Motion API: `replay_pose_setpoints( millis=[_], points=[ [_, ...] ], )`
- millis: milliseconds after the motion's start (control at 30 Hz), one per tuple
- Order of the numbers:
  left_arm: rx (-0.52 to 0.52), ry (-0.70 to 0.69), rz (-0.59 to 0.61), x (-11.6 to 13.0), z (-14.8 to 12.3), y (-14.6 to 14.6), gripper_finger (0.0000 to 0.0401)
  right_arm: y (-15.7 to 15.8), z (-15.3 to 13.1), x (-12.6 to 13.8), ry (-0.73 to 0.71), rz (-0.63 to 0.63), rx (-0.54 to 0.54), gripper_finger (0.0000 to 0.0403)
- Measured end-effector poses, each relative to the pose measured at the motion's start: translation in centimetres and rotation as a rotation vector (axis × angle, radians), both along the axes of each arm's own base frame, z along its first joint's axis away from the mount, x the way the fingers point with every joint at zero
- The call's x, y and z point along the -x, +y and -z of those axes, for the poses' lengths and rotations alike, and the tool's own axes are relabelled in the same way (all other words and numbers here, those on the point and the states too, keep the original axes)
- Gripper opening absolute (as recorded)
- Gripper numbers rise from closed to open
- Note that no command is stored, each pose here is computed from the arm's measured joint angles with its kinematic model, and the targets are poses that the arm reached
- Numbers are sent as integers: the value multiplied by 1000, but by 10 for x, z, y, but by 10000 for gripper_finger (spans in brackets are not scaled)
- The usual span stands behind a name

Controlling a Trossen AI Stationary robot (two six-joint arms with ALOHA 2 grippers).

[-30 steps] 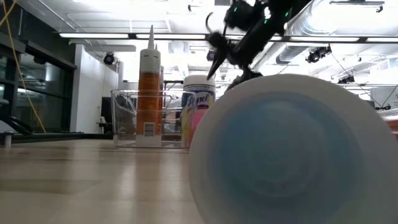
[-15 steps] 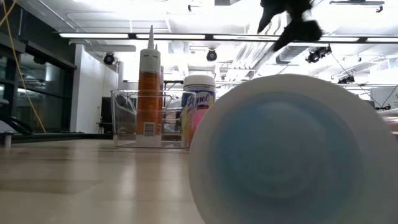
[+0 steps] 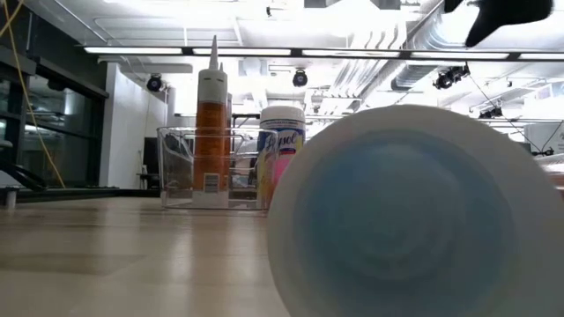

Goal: Pick & place silicon tubes, Sealant and Lysol wipes
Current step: Put the right blue sealant into the pink container

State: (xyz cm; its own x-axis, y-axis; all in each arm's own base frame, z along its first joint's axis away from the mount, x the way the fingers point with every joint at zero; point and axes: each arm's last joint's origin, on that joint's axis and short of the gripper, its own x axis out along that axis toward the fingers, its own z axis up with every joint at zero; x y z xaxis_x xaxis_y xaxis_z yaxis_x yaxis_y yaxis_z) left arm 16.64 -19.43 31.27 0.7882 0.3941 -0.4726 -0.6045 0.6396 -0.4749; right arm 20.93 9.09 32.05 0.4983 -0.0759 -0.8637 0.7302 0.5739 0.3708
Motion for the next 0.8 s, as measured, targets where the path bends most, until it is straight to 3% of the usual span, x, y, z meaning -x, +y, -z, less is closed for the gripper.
replay_pose_setpoints(
  millis=[267,533,800],
  points=[
    [34,-16,3,-2,-1,-3,346,39,19,22,29,-14,-52,272],
    [44,-30,1,-2,-1,-4,346,68,58,47,108,-41,-161,272],
    [30,-24,8,-2,-1,-3,346,79,90,58,174,20,-320,272]
  ],
)
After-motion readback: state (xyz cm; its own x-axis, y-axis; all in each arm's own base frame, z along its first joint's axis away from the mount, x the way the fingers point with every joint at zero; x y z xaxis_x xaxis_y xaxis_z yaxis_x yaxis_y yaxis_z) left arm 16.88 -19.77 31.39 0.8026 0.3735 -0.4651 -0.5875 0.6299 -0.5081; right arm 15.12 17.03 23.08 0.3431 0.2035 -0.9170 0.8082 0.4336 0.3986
